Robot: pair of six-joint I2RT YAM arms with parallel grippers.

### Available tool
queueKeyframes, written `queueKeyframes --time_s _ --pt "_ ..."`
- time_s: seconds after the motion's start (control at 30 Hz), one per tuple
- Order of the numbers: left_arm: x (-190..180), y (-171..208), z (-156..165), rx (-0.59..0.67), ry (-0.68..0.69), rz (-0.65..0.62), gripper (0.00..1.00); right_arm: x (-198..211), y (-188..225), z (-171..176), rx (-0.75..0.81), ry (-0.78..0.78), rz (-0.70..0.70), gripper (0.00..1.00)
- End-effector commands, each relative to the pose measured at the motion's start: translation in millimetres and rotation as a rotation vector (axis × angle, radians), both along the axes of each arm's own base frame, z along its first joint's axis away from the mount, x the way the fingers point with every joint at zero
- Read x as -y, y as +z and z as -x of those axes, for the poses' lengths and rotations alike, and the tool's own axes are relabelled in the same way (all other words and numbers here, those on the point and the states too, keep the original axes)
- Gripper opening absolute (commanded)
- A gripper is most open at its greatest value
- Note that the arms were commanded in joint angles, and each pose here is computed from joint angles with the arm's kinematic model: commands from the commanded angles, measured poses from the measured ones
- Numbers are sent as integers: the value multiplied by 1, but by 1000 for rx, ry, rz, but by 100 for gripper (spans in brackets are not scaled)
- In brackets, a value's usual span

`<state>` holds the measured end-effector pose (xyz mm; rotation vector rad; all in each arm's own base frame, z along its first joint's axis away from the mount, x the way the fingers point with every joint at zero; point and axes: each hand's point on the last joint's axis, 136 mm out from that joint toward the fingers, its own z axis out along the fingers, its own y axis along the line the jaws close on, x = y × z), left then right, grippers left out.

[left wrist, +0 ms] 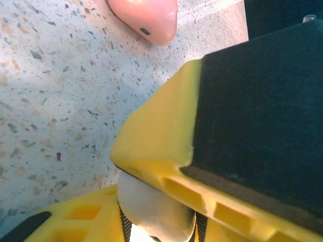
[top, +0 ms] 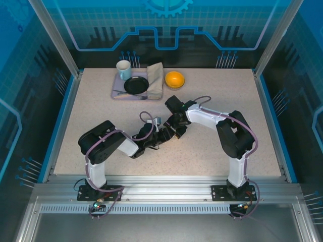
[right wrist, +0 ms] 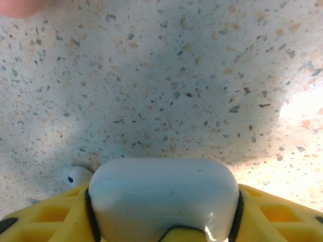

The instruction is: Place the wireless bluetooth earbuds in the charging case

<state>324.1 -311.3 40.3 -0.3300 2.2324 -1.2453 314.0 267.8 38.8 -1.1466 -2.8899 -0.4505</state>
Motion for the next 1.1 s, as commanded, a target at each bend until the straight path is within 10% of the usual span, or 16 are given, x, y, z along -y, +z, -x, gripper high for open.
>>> queueKeyframes --time_s 0.0,0.37,0.77,1.07 --pt "6 5 -13 45 18 -1 33 5 8 10 -22 -5 -8 47" --pt "-2 20 8 28 -72 -34 13 29 81 -40 233 27 -60 77" --pt "-28 122 35 208 -492 -5 7 37 171 -47 836 488 -232 75" --pt "-42 174 42 268 -594 -22 4 7 190 -13 1010 720 -417 69"
